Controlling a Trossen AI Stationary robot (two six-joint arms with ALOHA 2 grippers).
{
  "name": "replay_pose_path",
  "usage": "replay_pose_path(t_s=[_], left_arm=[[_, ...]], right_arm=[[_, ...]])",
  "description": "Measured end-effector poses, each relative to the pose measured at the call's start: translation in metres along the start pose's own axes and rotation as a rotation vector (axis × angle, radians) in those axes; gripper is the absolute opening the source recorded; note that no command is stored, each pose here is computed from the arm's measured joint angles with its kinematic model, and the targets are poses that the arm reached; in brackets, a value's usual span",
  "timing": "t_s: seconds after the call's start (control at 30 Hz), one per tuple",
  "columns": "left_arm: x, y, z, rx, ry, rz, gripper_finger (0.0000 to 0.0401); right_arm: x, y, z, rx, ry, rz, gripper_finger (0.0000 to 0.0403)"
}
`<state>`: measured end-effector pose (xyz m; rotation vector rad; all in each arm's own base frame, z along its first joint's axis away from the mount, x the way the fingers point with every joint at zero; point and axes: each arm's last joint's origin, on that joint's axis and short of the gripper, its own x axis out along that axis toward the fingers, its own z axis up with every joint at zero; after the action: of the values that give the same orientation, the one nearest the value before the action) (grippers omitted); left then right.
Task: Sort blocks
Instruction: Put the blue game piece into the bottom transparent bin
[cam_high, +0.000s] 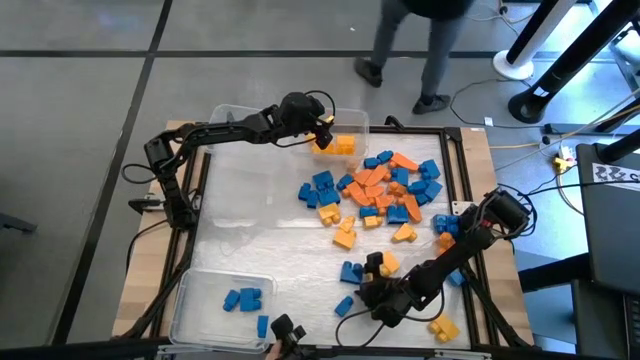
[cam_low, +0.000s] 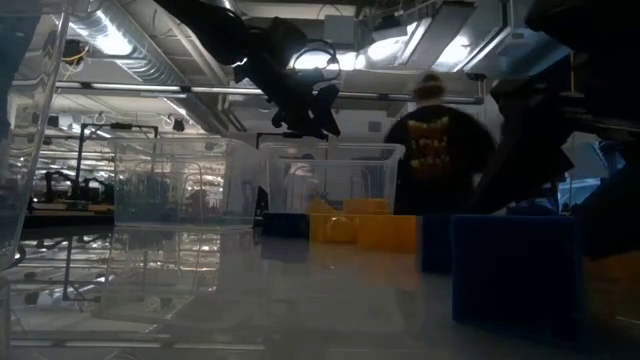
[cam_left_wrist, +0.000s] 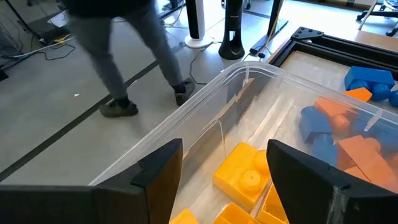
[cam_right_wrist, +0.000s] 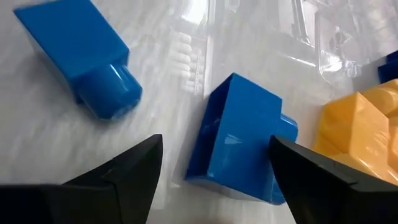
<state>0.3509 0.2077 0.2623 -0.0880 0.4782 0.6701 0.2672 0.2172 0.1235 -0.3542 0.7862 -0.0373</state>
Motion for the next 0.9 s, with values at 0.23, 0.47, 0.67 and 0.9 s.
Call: replay_pose_path(t_s=[0.23, 0.47, 0.67, 0.9], left_arm=[[0.000, 0.000, 0.000, 0.000, 0.000, 0.000, 0.0224], [0.000, 0.000, 0.000, 0.000, 0.001, 0.000, 0.0224], [0.000, 0.000, 0.000, 0.000, 0.001, 0.000, 0.0224], [0.000, 0.000, 0.000, 0.000, 0.001, 0.000, 0.0224]], right_arm=[[-0.001, 0.001, 0.006, -0.019, -0.009, 0.004, 0.0294], [-0.002, -0.001, 0.004, -0.042, 0.006, -0.045, 0.0292], [-0.001, -0.003, 0.003, -0.054, 0.016, -0.072, 0.0254], [0.005, -0.012, 0.000, -0.067, 0.075, -0.087, 0.0192]])
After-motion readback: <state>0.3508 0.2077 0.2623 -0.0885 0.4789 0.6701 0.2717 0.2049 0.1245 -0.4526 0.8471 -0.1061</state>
